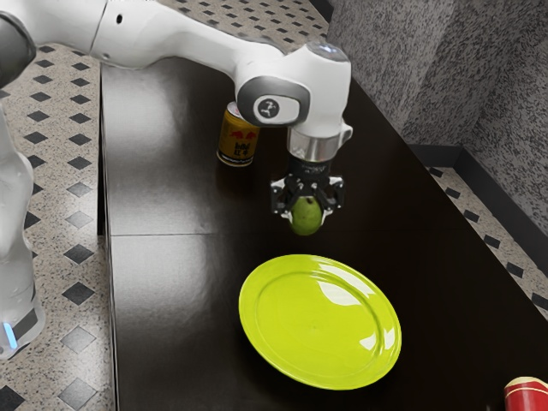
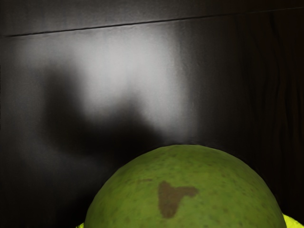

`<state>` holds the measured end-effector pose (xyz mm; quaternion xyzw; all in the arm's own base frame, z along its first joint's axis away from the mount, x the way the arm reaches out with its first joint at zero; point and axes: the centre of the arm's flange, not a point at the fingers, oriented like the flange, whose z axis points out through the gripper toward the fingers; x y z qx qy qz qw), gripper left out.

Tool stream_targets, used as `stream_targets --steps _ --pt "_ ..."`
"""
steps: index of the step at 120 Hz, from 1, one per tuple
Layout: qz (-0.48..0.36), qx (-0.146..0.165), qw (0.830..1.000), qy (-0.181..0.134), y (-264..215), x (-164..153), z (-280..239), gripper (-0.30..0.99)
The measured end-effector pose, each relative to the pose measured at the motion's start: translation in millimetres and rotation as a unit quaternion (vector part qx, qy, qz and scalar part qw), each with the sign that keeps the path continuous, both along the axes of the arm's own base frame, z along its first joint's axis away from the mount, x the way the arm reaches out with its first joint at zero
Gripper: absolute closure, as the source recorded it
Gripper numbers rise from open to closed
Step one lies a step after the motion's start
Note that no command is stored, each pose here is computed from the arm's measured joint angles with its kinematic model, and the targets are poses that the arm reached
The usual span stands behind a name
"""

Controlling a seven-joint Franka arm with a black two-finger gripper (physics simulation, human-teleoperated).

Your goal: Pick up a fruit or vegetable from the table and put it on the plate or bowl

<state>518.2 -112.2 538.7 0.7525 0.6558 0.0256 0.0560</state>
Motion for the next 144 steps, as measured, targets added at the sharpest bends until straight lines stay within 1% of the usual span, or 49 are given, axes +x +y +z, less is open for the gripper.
stream_targets --steps 17,35,60,89,91,103,116,130,144 --pt "-0.028 0.003 1.000 0.002 -29 1 3 0.68" --pt "-0.043 0.004 0.999 0.008 -45 6 -1 0.68" --pt "-0.069 0.004 0.998 0.004 -71 4 6 0.66" --pt "-0.077 0.005 0.997 0.010 -78 8 1 0.65" --pt "-0.077 0.005 0.997 0.009 -78 8 1 0.63" --pt "-0.078 0.005 0.997 0.003 -77 9 8 0.42" --pt "-0.080 0.008 0.997 -0.001 -77 8 11 0.27" --pt "-0.083 0.012 0.996 -0.003 -78 6 13 0.13" --pt "-0.083 0.017 0.996 -0.002 -75 6 13 0.06"
